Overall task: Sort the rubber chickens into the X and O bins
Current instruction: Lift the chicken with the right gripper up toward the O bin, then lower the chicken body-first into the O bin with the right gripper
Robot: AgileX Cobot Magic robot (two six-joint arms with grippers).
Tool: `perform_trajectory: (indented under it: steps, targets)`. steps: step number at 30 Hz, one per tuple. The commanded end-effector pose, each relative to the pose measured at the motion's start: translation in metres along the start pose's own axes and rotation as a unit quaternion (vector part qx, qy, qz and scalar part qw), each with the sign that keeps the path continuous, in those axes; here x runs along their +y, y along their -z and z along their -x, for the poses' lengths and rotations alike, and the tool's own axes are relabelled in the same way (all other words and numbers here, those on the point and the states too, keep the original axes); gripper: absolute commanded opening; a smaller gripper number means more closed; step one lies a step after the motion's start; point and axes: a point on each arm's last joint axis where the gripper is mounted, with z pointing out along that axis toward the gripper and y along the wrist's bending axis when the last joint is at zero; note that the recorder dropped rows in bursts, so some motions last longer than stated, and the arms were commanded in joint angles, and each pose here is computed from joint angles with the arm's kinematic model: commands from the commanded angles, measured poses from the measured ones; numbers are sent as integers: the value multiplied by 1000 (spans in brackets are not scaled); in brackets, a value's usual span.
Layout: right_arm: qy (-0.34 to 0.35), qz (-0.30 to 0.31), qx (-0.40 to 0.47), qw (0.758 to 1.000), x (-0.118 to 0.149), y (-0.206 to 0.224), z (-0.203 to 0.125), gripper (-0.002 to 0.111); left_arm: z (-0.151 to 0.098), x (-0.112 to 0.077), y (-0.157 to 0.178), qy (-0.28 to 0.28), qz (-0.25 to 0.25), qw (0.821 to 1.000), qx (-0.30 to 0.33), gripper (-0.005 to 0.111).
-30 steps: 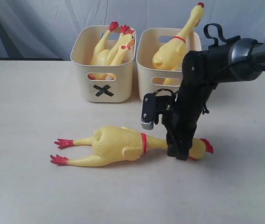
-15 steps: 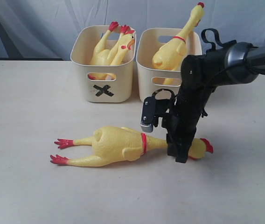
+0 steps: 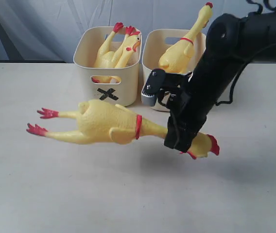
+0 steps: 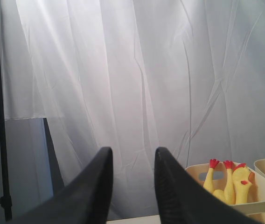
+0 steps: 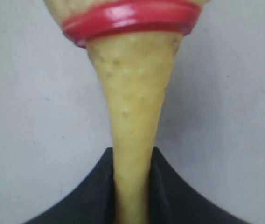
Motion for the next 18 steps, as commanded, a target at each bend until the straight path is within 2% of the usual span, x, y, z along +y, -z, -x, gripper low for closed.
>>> perform_trajectory:
  steps: [1, 3, 6, 8, 11, 14, 18]
  targets:
    - [-13, -66, -46, 997, 8, 39, 7, -1, -1, -1, 1, 2, -2, 1000, -1, 30]
    - [-34, -136, -74, 987, 8, 64, 9, -1, -1, -1, 1, 2, -2, 1000, -1, 30]
    - [-102, -258, -107, 955, 5, 100, 6, -1, -1, -1, 1, 2, -2, 1000, 0, 30]
    - [-125, -317, -100, 935, 4, 116, 0, -1, -1, -1, 1, 2, -2, 1000, 0, 30]
    - [-150, -374, -75, 912, 1, 128, -9, -1, -1, -1, 1, 2, -2, 1000, 0, 30]
    - [-206, -447, -28, 870, -7, 138, -24, -1, -1, -1, 1, 2, -2, 1000, 0, 30]
    - [-253, -484, -15, 838, -10, 144, -31, -1, -1, -1, 1, 2, -2, 1000, 0, 30]
